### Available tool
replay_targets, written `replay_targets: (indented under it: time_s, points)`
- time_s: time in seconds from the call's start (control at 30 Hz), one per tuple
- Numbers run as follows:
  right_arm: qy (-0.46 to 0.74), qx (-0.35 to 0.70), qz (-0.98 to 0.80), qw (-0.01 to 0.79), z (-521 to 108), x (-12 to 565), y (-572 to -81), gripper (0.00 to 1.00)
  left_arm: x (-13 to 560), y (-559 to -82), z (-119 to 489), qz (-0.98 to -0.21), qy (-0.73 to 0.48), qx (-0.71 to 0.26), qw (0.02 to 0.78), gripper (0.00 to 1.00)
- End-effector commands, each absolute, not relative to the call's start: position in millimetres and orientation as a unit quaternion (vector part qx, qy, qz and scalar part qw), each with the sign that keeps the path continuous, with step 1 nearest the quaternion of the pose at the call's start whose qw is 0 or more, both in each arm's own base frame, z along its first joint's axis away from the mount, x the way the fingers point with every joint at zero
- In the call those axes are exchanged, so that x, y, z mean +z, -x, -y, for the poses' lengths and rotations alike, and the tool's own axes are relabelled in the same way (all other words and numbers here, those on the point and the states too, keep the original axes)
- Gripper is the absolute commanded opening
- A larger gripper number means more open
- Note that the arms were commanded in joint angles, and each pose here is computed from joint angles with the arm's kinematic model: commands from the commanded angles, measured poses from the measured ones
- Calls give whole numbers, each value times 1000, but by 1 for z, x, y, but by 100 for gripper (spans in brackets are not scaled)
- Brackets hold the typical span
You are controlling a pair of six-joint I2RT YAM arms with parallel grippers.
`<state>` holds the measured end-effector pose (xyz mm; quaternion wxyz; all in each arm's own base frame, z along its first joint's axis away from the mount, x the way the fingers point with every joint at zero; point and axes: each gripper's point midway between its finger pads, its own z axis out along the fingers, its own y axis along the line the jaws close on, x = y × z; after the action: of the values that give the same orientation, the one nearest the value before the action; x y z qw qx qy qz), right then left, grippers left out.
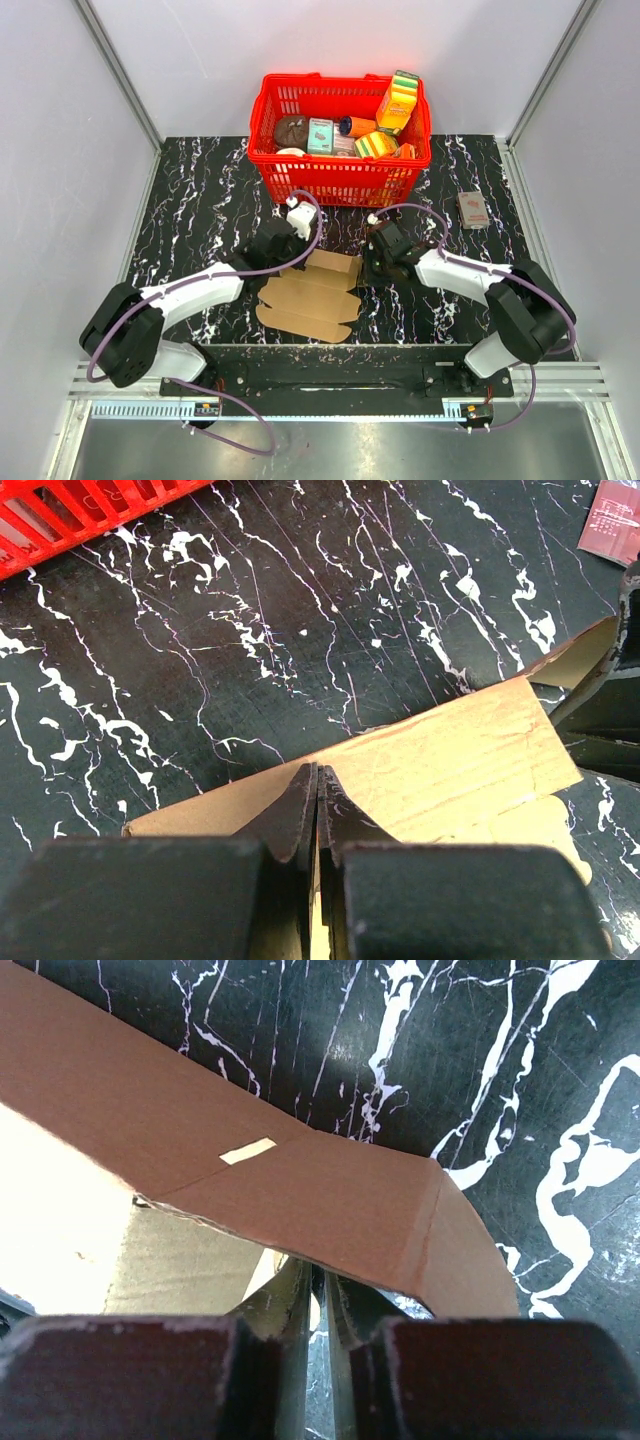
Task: Fold the paper box
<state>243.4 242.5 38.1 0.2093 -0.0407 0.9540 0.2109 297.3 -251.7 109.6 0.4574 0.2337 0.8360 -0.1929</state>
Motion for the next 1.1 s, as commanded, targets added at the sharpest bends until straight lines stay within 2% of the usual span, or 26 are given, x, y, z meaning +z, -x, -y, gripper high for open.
replay_targets:
  time_s: [0.0, 0.6, 1.07]
  points:
    - [26, 219, -946, 238, -250, 40, -256, 15, 121, -295, 250, -828, -233, -201, 468, 0]
    - [26, 336, -913, 230, -291, 46, -255, 15, 118, -287, 244, -832, -240, -198, 460, 0]
    - [28, 326, -922, 208, -294, 25, -255, 15, 107, -274, 241, -837, -238, -212, 445, 0]
